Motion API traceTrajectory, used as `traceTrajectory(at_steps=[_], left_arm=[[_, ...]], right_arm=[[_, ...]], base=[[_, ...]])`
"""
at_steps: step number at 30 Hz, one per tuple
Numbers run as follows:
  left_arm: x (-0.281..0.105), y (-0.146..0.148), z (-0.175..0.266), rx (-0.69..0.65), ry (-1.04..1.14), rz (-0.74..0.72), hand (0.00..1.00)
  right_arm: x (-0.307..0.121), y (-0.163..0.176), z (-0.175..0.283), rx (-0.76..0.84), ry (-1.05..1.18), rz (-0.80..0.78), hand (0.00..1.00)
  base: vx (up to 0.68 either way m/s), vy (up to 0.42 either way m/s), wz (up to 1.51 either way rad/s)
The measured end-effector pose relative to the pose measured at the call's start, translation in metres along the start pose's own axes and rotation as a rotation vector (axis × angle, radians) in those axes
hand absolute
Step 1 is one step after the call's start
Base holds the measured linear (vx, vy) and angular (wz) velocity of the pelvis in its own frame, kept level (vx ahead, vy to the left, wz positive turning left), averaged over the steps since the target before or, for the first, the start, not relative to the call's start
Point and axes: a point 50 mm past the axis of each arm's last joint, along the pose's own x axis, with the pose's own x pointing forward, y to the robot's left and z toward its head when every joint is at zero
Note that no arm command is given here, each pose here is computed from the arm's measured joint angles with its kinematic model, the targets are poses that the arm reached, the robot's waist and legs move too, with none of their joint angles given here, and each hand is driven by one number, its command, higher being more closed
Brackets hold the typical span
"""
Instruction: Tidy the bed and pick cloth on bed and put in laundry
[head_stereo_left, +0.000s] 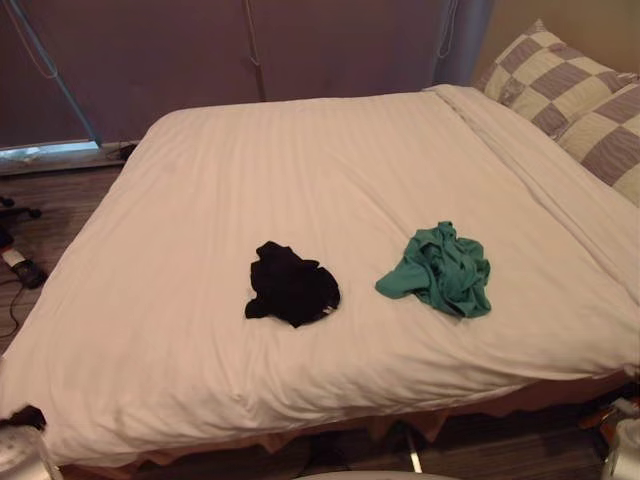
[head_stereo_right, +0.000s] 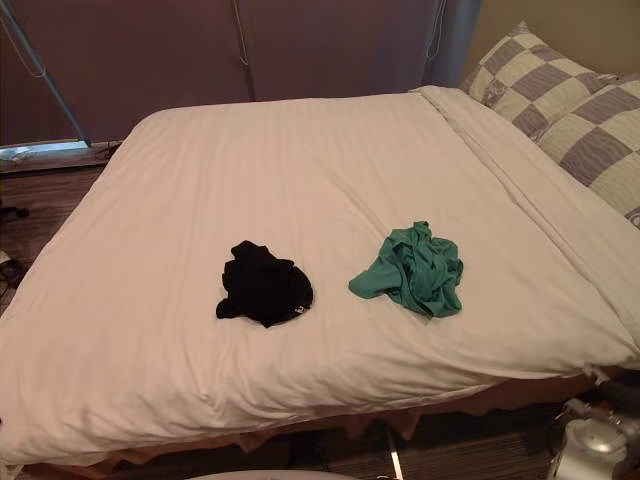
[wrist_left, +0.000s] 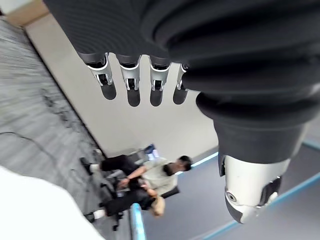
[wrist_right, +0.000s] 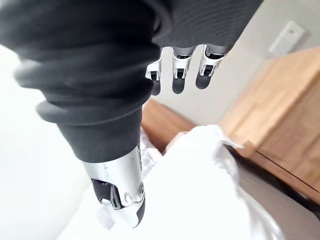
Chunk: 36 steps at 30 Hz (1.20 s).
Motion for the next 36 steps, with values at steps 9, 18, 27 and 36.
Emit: traceTrajectory(at_steps=[9,18,27,36], left_arm=[[-0.033,-0.109,0.093,-0.115,-0.33,-0.376,0.0],[-0.07,-0.175,0.172,-0.15,-0.527,-0.582,0.0],[-0.091,-0.195,0.216,0.095,-0.786,-0.64,1.0],[-0.126,-0.214,0.259,0.303,-1.067,-0.644,1.0]], right_arm=[[0.014,0.047,0.112,0.08,-0.349,0.12,0.0],[-0.011,0.078,0.215,0.095,-0.693,0.201,0.0],[-0.036,0.063,0.285,-0.058,-1.05,0.095,0.0],[-0.084,0.078,0.326,-0.139,-1.305,0.158,0.0]], base=[[-0.03,-0.005,-0.1],[-0.07,-0.008,-0.21],[0.02,-0.003,-0.09],[0.04,-0.013,0.03]])
